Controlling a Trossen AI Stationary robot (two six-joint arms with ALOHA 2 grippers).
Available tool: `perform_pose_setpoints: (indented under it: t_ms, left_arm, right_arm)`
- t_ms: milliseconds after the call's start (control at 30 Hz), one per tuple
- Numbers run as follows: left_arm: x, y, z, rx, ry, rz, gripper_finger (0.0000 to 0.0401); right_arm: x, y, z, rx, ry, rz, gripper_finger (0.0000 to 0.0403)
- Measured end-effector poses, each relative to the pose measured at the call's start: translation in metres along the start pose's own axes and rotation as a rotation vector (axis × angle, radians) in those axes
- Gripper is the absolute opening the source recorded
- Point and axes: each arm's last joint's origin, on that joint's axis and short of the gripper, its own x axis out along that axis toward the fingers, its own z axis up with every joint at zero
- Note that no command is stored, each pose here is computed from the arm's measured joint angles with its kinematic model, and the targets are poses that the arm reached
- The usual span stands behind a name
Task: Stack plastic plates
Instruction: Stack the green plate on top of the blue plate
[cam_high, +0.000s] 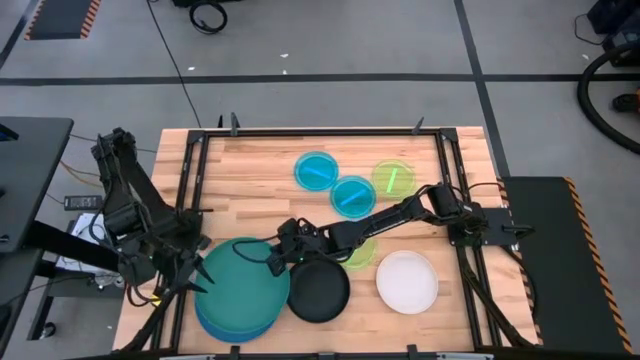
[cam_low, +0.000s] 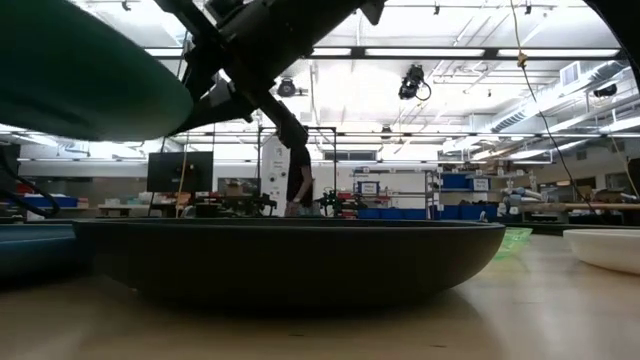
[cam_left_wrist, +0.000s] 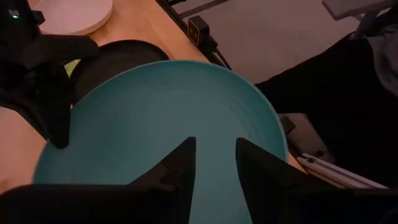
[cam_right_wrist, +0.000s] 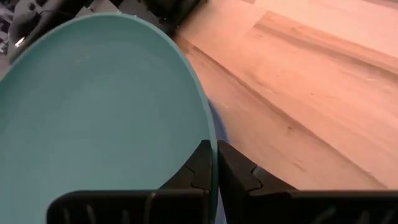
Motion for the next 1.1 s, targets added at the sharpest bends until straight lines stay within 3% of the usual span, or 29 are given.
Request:
perform_pose_setpoints:
  t_ms: [633, 867, 1100]
  left_arm:
    - [-0.005, -0.001, 0.006, 0.025, -0.028, -0.016, 0.0121]
    - [-0.006, -0.001, 0.008, 0.022, -0.034, -0.018, 0.0121]
    - [-0.006, -0.002, 0.007, -0.008, -0.015, -0.066, 0.0121]
  right_arm:
    - [-0.008, 0.017, -0.012, 0.063, -0.07, 0.054, 0.002]
    - [0.029, 0.035, -0.029, 0.022, -0.003, 0.057, 0.002]
    - [0.047, 0.055, -0.019, -0.047, 0.029, -0.009, 0.002]
